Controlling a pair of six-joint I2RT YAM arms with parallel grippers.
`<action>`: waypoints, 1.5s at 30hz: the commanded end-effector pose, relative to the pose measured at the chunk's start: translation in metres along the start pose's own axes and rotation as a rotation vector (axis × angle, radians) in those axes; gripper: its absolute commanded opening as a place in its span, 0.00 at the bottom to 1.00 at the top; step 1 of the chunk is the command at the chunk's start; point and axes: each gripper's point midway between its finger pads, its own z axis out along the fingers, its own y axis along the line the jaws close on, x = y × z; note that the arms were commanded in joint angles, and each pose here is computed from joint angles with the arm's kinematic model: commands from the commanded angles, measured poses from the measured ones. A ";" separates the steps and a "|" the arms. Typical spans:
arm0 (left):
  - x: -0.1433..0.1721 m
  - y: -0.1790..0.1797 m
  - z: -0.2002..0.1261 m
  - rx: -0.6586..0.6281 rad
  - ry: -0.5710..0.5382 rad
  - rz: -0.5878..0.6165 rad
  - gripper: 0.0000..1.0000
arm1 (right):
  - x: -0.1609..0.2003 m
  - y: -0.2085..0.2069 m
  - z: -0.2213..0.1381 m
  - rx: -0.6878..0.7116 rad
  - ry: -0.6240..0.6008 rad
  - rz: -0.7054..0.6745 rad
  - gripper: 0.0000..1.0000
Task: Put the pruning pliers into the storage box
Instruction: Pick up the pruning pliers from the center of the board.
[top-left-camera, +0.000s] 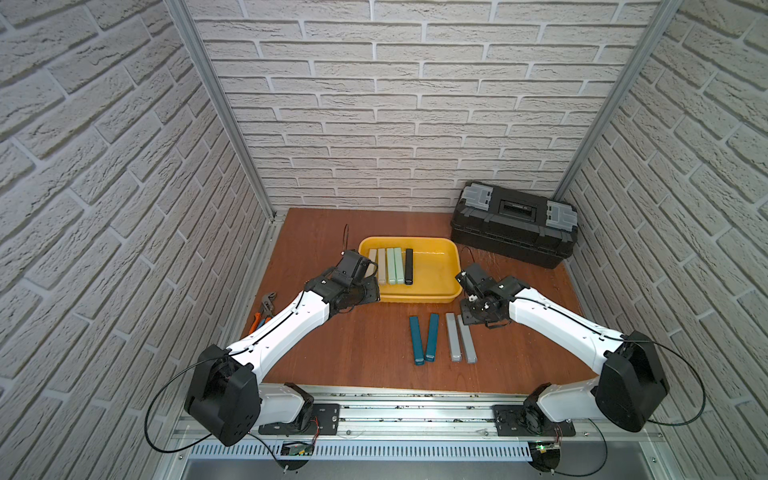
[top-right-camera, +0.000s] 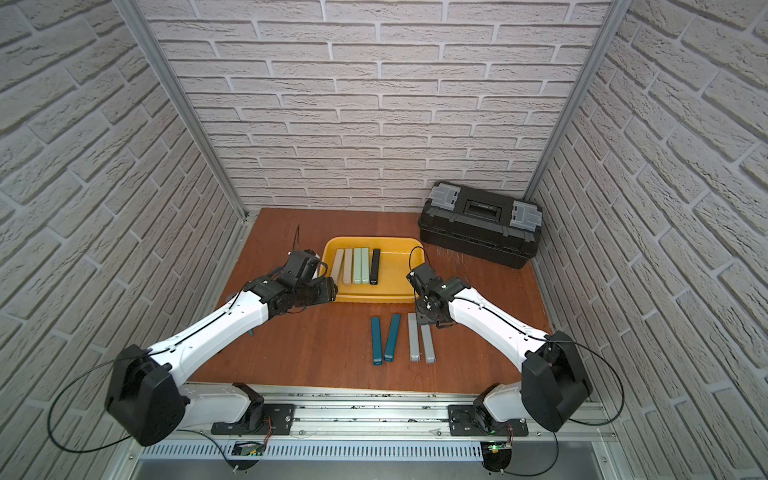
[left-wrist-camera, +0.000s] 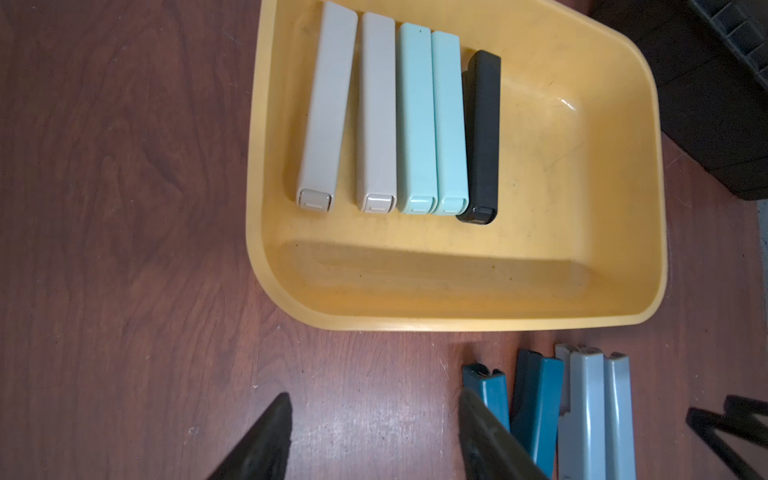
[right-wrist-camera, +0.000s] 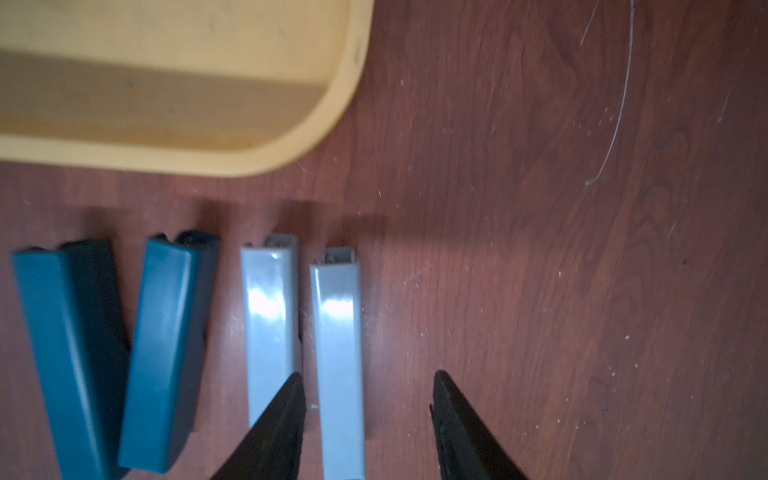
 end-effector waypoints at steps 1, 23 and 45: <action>-0.005 -0.013 -0.002 0.039 -0.014 0.019 0.64 | 0.011 0.006 0.008 -0.033 -0.010 0.048 0.52; -0.001 -0.012 -0.004 0.029 -0.005 0.017 0.64 | 0.028 0.017 0.041 -0.039 0.038 0.058 0.46; -0.002 -0.013 -0.010 0.033 -0.014 0.007 0.64 | 0.018 0.020 0.071 -0.009 0.073 0.061 0.38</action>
